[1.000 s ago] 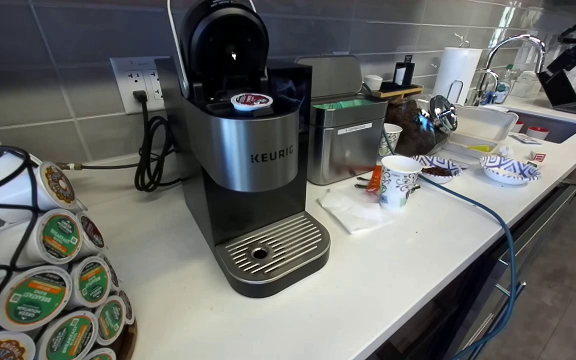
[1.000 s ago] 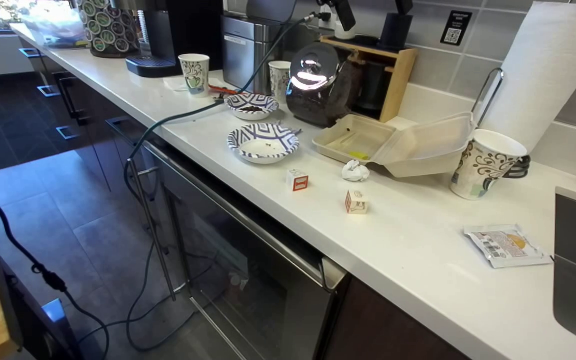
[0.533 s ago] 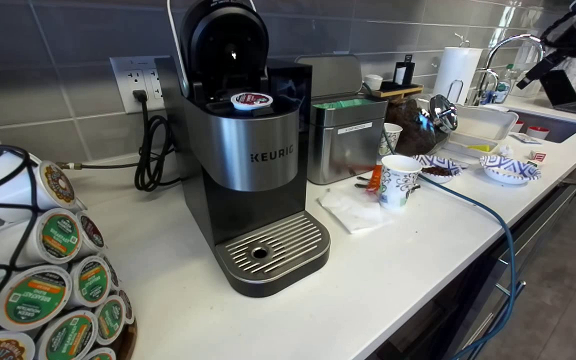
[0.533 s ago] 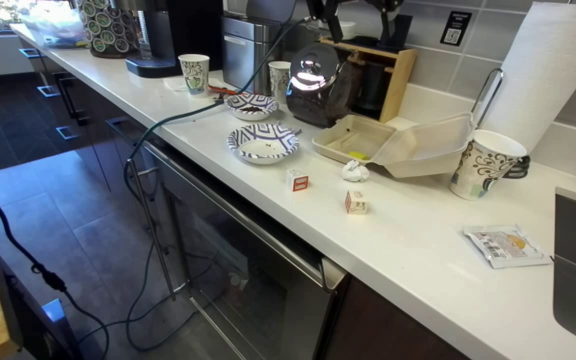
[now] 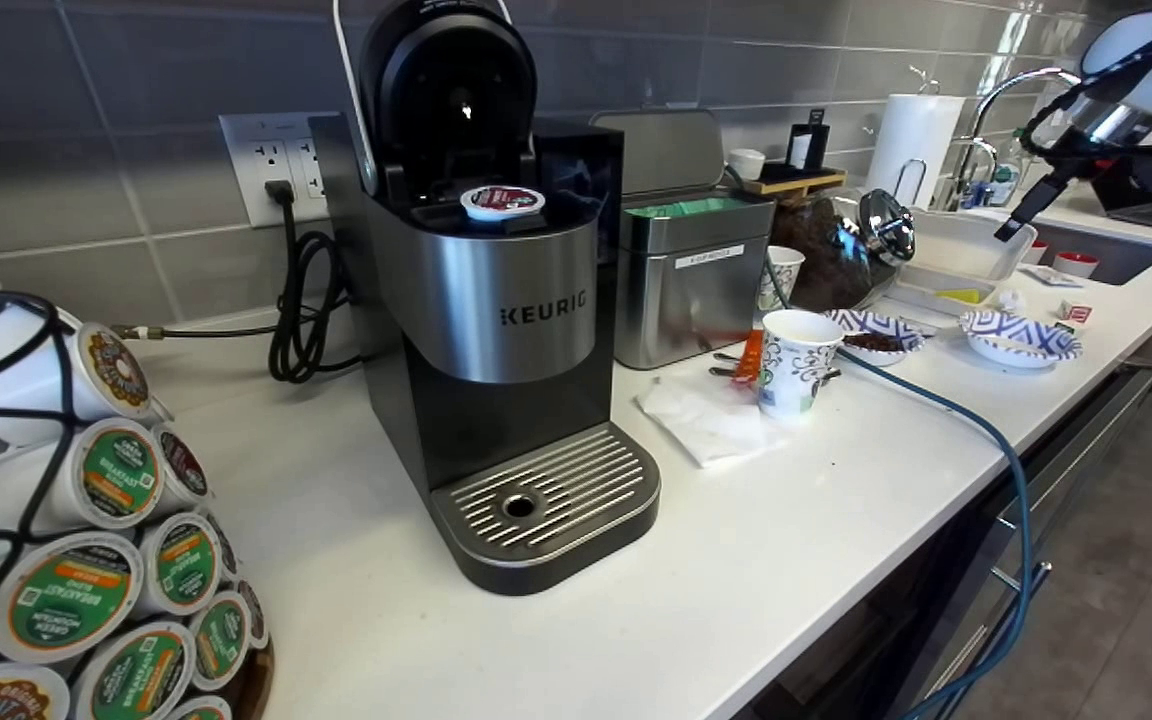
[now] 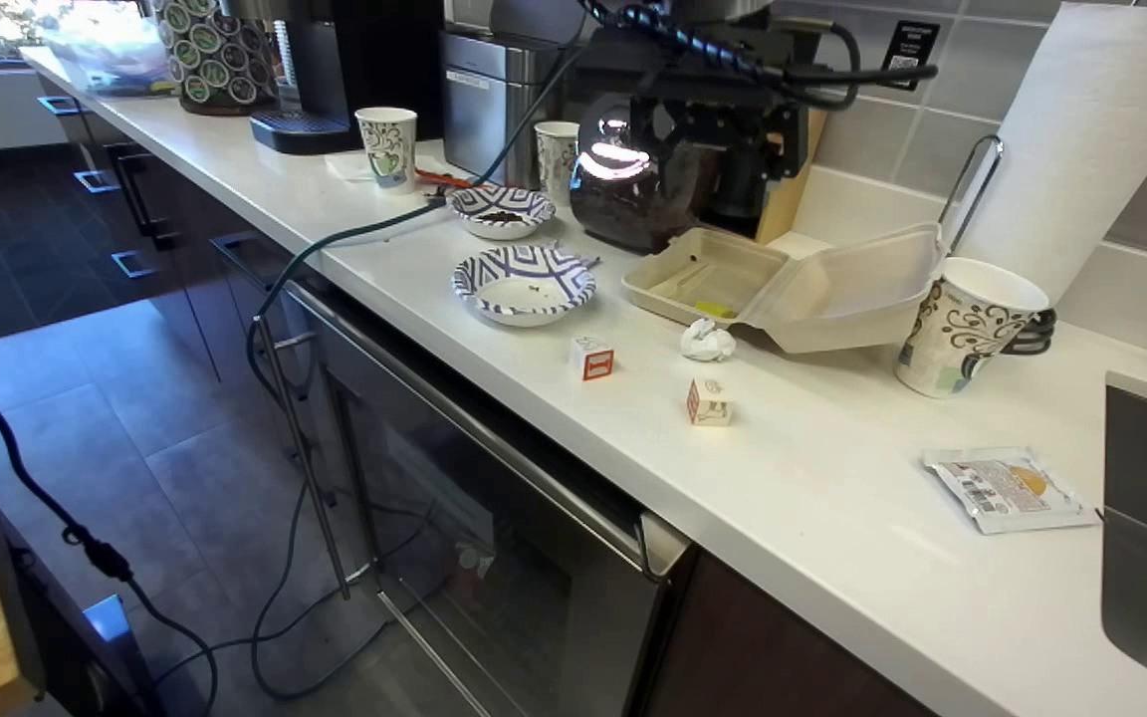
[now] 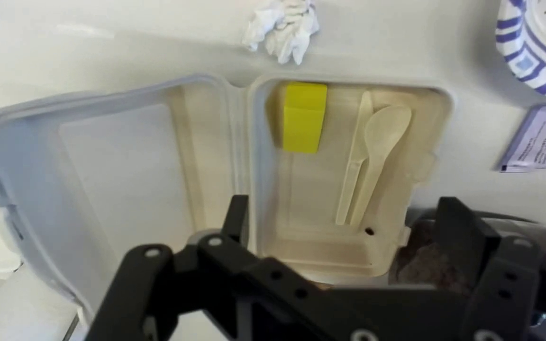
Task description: Take the yellow object off of the takeaway food container
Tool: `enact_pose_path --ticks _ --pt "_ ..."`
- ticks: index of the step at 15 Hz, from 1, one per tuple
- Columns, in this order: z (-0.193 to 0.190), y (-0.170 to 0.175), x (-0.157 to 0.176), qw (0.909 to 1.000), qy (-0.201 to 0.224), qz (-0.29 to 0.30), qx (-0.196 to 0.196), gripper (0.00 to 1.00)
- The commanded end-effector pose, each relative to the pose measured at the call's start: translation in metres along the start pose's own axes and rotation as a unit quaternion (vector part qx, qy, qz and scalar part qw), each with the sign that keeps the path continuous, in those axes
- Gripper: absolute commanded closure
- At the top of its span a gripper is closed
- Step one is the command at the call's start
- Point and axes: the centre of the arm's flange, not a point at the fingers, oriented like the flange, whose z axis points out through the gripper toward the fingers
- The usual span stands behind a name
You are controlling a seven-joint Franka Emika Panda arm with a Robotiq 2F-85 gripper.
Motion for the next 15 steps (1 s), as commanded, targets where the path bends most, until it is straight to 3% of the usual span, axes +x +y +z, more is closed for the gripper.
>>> enact_pose_path --ticks 1,11,15 --pt "0.038 0.025 0.028 0.9997 -0.011 0.005 0.021 0.00" --pt "0.092 0.004 0.025 0.9927 -0.094 0.044 0.062 0.00" --pt "0.085 -0.007 0.014 0.9943 -0.080 0.038 0.059 0.00"
